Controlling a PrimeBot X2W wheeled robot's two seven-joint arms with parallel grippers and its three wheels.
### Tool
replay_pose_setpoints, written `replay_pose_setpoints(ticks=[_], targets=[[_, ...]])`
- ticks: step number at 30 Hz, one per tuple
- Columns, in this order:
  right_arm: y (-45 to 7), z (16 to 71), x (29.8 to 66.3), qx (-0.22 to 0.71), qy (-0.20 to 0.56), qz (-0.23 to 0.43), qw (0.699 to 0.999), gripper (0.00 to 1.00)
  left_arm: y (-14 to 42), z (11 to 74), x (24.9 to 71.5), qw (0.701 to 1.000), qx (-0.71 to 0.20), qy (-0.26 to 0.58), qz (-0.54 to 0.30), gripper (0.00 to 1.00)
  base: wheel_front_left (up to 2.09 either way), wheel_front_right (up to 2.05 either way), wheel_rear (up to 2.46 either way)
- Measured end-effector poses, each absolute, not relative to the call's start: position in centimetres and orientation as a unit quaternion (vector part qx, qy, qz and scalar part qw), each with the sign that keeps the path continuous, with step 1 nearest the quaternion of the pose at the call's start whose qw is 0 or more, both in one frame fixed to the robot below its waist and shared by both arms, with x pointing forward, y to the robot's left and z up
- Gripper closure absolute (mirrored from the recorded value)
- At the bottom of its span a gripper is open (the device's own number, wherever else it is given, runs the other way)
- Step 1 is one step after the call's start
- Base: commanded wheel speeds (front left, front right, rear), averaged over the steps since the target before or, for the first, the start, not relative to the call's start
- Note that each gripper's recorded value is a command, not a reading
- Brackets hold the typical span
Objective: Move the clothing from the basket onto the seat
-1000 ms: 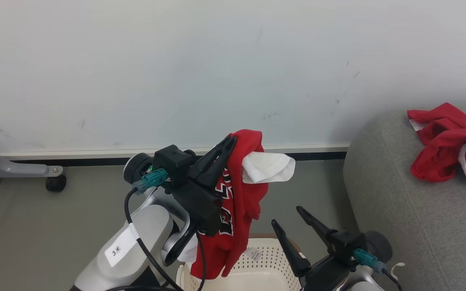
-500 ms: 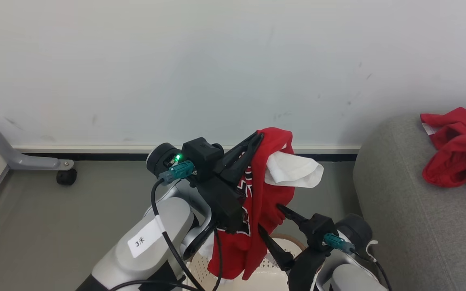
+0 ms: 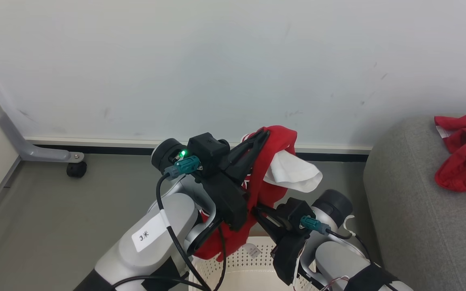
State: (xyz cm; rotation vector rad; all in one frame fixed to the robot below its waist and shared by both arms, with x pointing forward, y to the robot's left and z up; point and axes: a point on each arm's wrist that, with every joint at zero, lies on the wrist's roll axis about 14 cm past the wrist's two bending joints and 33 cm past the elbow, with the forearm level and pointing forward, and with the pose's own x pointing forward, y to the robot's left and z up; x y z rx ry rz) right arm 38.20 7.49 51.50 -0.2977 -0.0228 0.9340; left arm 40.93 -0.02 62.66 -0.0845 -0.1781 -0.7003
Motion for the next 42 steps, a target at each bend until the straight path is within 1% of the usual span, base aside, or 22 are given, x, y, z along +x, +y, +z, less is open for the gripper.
replay_pose_setpoints(ticks=[8, 14, 15, 16, 17, 18, 19, 27, 32, 42], targets=[[7.8, 51.0, 37.5, -0.131, -0.004, 0.460, 0.878, 1.00, 1.2, 61.7, 41.8, 0.942, -0.053, -0.069, -0.324, 1.00, 0.00, 0.00, 0.00], [6.8, 51.5, 37.9, -0.101, -0.001, 0.442, 0.891, 1.00, 2.2, 59.9, 42.4, 0.949, -0.060, -0.046, -0.305, 1.00, 0.00, 0.00, 0.00], [6.6, 51.6, 37.9, -0.097, -0.001, 0.439, 0.893, 1.00, 2.2, 59.5, 42.4, 0.950, -0.062, -0.042, -0.303, 0.93, 0.00, 0.00, 0.00], [6.4, 51.8, 38.0, -0.092, -0.002, 0.435, 0.896, 1.00, 2.2, 59.1, 42.4, 0.950, -0.063, -0.038, -0.303, 0.63, 0.00, 0.00, 0.00], [6.2, 52.0, 38.1, -0.086, -0.004, 0.431, 0.898, 1.00, 2.1, 58.8, 42.3, 0.950, -0.065, -0.034, -0.303, 0.48, 0.00, 0.00, 0.00], [5.9, 52.2, 38.2, -0.082, -0.006, 0.426, 0.901, 1.00, 2.0, 58.5, 42.3, 0.950, -0.067, -0.031, -0.304, 0.04, 0.00, 0.00, 0.00], [5.5, 52.5, 38.3, -0.076, -0.008, 0.421, 0.904, 1.00, 1.8, 58.3, 42.3, 0.949, -0.070, -0.028, -0.305, 0.00, 0.00, 0.00, 0.00], [0.5, 54.7, 40.2, -0.043, -0.028, 0.355, 0.933, 1.00, -0.2, 56.9, 41.5, 0.941, -0.082, -0.016, -0.328, 0.00, 0.00, 0.00, 0.00], [-3.7, 55.9, 41.2, -0.034, -0.040, 0.304, 0.951, 1.00, -1.9, 56.4, 40.7, 0.932, -0.091, -0.011, -0.350, 0.00, 0.00, 0.00, 0.00], [-12.6, 57.2, 40.8, -0.052, -0.061, 0.202, 0.976, 1.00, -5.9, 54.7, 38.2, 0.908, -0.100, 0.007, -0.407, 0.00, 0.00, 0.00, 0.00]])
